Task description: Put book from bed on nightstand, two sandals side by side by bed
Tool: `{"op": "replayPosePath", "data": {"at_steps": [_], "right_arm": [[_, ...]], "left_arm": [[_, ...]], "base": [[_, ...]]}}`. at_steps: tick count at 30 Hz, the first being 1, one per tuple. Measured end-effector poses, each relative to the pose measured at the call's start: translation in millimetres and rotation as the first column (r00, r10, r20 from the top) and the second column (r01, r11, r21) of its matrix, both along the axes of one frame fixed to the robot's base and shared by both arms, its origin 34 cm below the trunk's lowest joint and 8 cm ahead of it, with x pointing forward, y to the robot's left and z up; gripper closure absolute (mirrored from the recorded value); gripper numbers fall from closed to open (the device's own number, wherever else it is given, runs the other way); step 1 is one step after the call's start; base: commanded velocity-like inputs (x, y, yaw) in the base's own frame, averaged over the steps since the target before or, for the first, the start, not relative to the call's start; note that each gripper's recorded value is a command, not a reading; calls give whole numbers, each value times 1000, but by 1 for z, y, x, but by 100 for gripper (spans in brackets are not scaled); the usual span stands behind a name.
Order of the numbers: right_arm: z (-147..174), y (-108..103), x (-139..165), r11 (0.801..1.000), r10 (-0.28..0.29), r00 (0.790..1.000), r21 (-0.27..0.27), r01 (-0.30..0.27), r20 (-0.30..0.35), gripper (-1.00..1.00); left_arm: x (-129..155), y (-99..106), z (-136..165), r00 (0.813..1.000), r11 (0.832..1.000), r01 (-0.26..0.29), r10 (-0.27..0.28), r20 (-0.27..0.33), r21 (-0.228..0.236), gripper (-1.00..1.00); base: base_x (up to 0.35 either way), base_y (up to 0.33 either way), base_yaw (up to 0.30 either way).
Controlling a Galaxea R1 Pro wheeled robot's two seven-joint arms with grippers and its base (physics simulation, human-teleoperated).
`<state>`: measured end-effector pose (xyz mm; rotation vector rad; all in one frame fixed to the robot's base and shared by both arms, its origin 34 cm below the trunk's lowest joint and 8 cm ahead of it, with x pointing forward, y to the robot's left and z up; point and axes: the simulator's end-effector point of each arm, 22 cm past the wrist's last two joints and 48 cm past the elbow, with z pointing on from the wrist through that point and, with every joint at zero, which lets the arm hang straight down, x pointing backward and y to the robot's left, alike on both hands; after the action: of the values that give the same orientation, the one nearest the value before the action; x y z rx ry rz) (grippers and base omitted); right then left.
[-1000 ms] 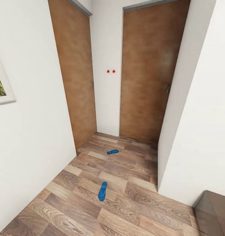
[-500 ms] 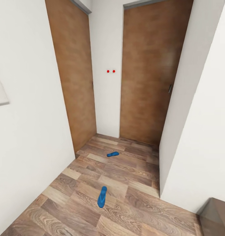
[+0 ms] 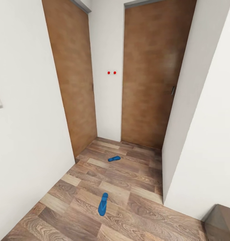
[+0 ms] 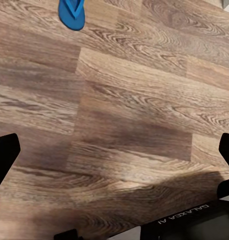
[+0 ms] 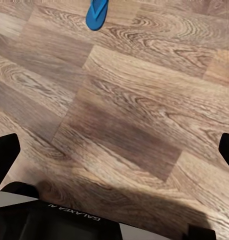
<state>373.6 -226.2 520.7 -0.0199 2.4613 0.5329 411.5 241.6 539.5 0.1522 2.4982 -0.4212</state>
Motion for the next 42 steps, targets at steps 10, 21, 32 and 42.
{"op": "replayPosePath", "data": {"at_steps": [10, 21, 32, 42], "right_arm": [[0, 0, 0, 1000, 0, 1000, 0, 0, 0, -100], [0, 1, 0, 1000, 1, 1000, 0, -1, 0, -100], [0, 1, 0, 1000, 1, 1000, 1, -1, 0, -100], [0, 1, 0, 1000, 2, 1000, -1, -2, 0, -100]], "left_arm": [[0, 0, 0, 1000, 1000, 0, 0, 0, 0, -100], [0, 0, 0, 1000, 1000, 0, 0, 0, 0, -100], [0, 0, 0, 1000, 1000, 0, 0, 0, 0, -100], [0, 0, 0, 1000, 1000, 0, 0, 0, 0, -100]], "base": [[1, 0, -263], [46, 0, -222], [212, 0, -15], [9, 0, 0]]}}
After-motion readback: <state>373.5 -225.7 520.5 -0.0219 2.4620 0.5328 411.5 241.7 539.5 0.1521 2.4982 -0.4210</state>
